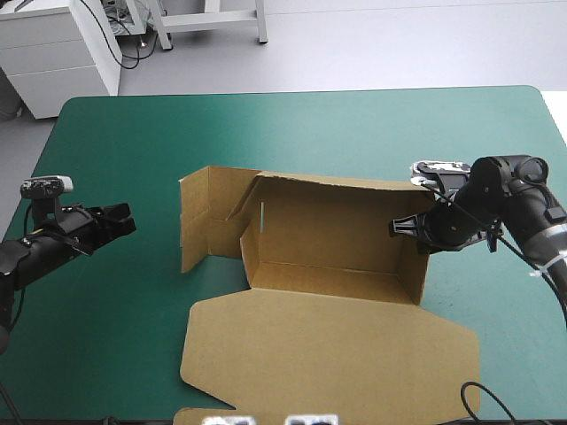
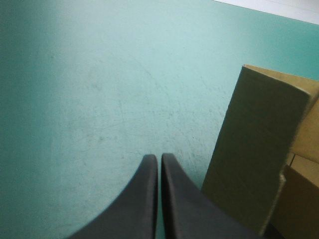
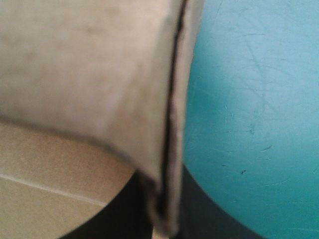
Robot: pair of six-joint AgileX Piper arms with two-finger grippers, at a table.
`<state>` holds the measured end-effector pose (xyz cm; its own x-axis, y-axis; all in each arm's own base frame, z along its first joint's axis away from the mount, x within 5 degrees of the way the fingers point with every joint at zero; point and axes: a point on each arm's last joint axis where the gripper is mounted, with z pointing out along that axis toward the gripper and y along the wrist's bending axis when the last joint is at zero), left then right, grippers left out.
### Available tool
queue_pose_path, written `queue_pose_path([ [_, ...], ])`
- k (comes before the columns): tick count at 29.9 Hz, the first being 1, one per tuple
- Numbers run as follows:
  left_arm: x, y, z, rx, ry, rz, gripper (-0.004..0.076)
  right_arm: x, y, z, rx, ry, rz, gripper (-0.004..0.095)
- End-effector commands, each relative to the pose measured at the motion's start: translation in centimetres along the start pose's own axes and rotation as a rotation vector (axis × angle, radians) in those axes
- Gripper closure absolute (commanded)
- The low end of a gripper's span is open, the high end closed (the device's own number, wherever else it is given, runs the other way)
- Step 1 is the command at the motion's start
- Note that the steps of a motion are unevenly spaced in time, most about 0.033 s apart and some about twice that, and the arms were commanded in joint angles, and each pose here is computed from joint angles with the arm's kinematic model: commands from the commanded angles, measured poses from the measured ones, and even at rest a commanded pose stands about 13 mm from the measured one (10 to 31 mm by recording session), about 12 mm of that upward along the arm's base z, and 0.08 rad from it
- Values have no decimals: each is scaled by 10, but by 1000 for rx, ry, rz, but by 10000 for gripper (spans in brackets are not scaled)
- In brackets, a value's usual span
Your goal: Fold the box
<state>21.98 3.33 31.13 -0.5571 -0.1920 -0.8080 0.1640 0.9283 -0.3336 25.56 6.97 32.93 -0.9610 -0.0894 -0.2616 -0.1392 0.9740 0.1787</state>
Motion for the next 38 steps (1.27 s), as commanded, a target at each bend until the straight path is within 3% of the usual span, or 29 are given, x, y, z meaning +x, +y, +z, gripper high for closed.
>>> queue_pose_path([
  [1, -12, -6, -6, 17, -69, -20, 716, -10, 4, -10, -14, -111, -41, 925],
  [8, -12, -6, -6, 17, -69, -20, 716, -40, 4, 11, -9, -71, -69, 925],
  [19, -12, -6, -6, 18, -70, -22, 716, -110, 9, 29, -8, -135, -91, 926],
  [30, -12, -7, -6, 19, -71, -22, 716, -133, 8, 53, -9, -118, -71, 924],
  [34, -12, -7, -6, 19, -71, -22, 716, -137, 9, 48, -11, -155, -81, 884],
  [38, -12, -7, -6, 19, -71, -22, 716, -139, 11, 43, -12, -170, -94, 744],
])
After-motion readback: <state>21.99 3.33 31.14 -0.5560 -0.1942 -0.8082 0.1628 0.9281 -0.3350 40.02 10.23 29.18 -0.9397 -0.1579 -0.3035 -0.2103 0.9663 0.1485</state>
